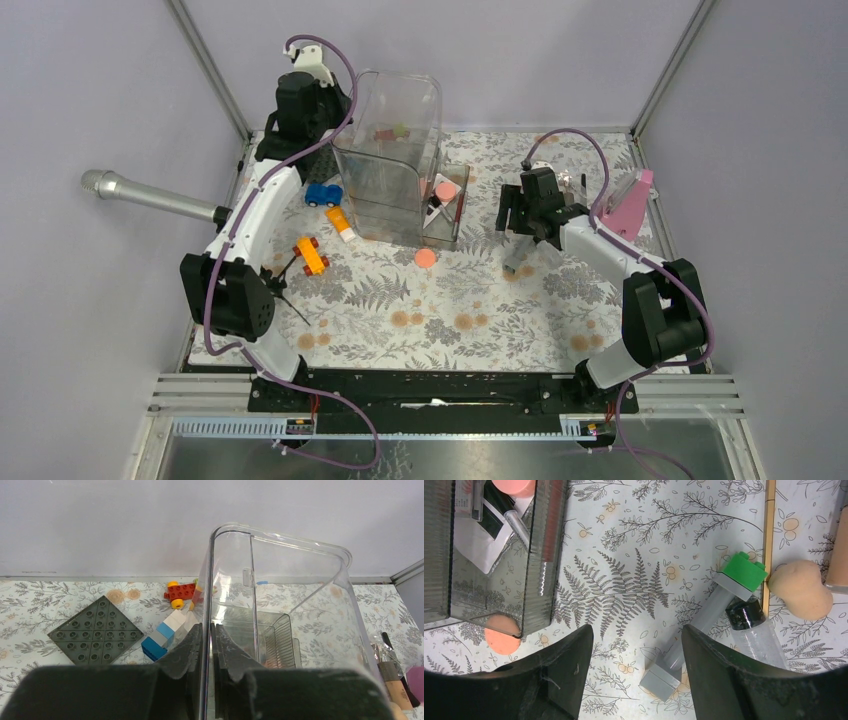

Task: Organize the makeup
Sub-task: Close the drawer in the storage box.

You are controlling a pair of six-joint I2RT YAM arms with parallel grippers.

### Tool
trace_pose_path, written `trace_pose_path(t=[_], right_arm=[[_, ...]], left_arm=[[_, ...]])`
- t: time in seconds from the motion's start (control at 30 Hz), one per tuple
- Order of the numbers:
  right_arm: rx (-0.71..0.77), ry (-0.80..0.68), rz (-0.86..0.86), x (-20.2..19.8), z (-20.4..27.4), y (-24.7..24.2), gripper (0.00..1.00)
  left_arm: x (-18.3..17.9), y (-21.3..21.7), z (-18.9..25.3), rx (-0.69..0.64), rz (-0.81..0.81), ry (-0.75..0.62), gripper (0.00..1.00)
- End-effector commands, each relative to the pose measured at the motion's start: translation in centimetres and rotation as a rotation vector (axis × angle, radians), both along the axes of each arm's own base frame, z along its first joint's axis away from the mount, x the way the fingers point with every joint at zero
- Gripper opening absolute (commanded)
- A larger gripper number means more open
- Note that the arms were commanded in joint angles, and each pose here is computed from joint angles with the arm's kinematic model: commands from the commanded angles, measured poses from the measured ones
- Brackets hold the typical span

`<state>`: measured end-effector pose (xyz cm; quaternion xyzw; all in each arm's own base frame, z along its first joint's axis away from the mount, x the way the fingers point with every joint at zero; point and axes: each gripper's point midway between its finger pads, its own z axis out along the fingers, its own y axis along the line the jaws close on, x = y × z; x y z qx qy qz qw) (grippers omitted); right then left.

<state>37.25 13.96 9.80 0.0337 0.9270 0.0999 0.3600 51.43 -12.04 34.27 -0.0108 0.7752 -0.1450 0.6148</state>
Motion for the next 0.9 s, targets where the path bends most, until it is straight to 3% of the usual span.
trace_pose_path(t=[0.0, 0.2, 0.43, 0.67, 0.87], right_arm=[[0.034, -0.055, 0.038, 0.2, 1.5, 0.7, 0.72], [0.198, -0.012, 0.269, -2.2, 1.4, 4.9, 0.66], [0.309, -0.047, 0.287, -4.1, 1.6, 10.0, 0.63], [0.42, -0.034, 0.167, -3.8, 0.6, 11.8, 0.61], [0.264, -0.072, -0.13, -1.6, -0.3, 7.0, 0.62]], left_arm=[[-2.2, -1.2, -5.0, 0.04, -0.05, 0.161, 0.1], [-2.1, -1.2, -5.4, 0.04, -0.052, 0.167, 0.1], [-2.2, -1.2, -5.3, 0.041, -0.052, 0.166, 0.1], [-2.3, -1.1, -5.1, 0.041, -0.05, 0.162, 0.1], [-2.3, -1.2, -5.1, 0.038, -0.054, 0.16, 0.1]])
